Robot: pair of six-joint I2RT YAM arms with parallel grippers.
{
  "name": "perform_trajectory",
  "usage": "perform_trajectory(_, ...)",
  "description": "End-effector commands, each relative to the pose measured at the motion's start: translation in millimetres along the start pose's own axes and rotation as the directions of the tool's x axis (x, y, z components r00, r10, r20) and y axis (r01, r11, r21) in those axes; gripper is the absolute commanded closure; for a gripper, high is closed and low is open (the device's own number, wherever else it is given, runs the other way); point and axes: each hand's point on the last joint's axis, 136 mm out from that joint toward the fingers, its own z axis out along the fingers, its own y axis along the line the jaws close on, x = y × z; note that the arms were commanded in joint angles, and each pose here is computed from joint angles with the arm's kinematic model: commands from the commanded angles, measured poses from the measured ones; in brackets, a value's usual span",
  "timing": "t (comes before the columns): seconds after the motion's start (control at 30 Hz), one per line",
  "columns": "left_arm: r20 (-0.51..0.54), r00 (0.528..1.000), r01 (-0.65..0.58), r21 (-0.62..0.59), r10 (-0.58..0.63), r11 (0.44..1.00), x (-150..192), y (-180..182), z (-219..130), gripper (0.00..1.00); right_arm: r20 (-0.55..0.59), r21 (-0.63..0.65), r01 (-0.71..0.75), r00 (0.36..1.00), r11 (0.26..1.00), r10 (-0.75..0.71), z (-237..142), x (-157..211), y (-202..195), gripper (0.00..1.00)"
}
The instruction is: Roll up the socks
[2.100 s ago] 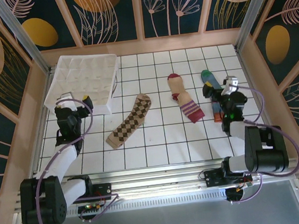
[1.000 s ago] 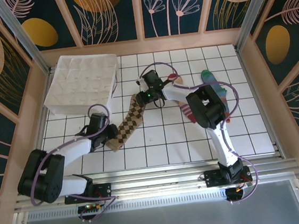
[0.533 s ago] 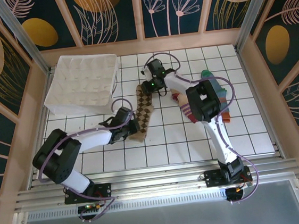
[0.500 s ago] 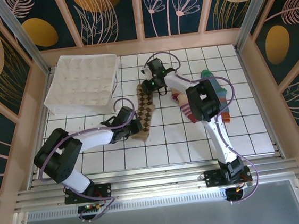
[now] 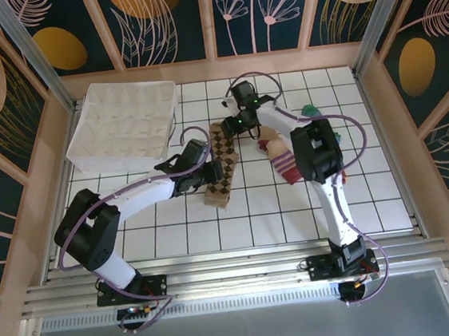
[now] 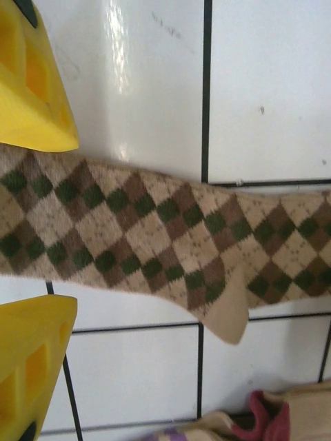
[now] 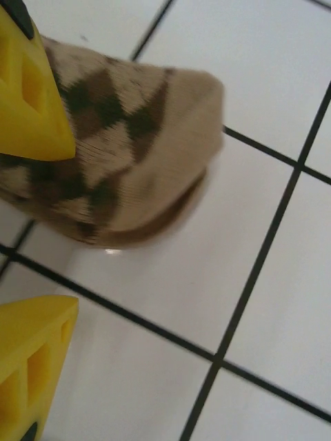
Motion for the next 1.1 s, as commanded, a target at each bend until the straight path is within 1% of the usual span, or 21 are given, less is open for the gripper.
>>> perform_trajectory(0.0, -0.012, 0.999, -0.033, -0.028, 0.033, 0.999, 1, 19, -11, 0.42, 0.064, 0.029, 0.092, 0.994, 0.995, -0.093, -44, -5, 18, 0.45)
perform_trajectory(0.1, -0.001, 1.0, 0.009, -0.014, -0.009, 1.0, 1, 34, -16, 0.42, 0.061, 0.043, 0.142, 0.988, 0.989, -0.145, -56, 19, 37, 0.45)
perform_trajectory(0.3, 0.003, 0.997, 0.072, -0.009, -0.072, 0.997, 8, 64, -24, 0.41, 0.063, -0.041, 0.29, 0.956, 0.956, -0.287, -65, 88, 127, 0.5)
perform_trajectory(0.4, -0.007, 0.996, 0.088, -0.008, -0.088, 0.996, 12, 72, -23, 0.41, 0.06, -0.089, 0.354, 0.935, 0.931, -0.349, -63, 124, 164, 0.5)
perform_trajectory(0.5, -0.024, 0.994, 0.109, 0.001, -0.109, 0.994, 19, 79, -20, 0.41, 0.033, -0.139, 0.412, 0.911, 0.901, -0.412, -55, 160, 192, 0.49)
perform_trajectory(0.63, -0.039, 0.992, 0.124, 0.001, -0.124, 0.992, 22, 86, -18, 0.42, 0.001, -0.177, 0.464, 0.882, 0.868, -0.472, -45, 197, 211, 0.44)
perform_trajectory(0.7, -0.035, 0.992, 0.122, -0.003, -0.122, 0.993, 19, 86, -19, 0.42, -0.005, -0.201, 0.466, 0.879, 0.862, -0.477, -42, 207, 216, 0.42)
perform_trajectory(0.83, -0.015, 0.992, 0.127, 0.015, -0.126, 0.992, 17, 84, -23, 0.41, -0.024, -0.218, 0.475, 0.871, 0.853, -0.491, -36, 220, 214, 0.42)
perform_trajectory(0.87, -0.011, 0.992, 0.124, 0.018, -0.124, 0.992, 16, 84, -23, 0.41, -0.032, -0.217, 0.483, 0.865, 0.848, -0.501, -33, 224, 212, 0.43)
perform_trajectory(0.93, -0.003, 0.994, 0.112, 0.013, -0.112, 0.994, 16, 86, -25, 0.41, -0.041, -0.213, 0.498, 0.855, 0.841, -0.516, -31, 228, 208, 0.51)
perform_trajectory(1.0, 0.013, 0.996, 0.093, 0.007, -0.093, 0.996, 13, 87, -28, 0.41, -0.045, -0.213, 0.503, 0.851, 0.838, -0.523, -29, 231, 204, 0.64)
perform_trajectory(1.07, 0.039, 0.997, 0.067, 0.009, -0.067, 0.998, 8, 85, -33, 0.42, -0.036, -0.218, 0.501, 0.853, 0.837, -0.52, -31, 230, 200, 0.74)
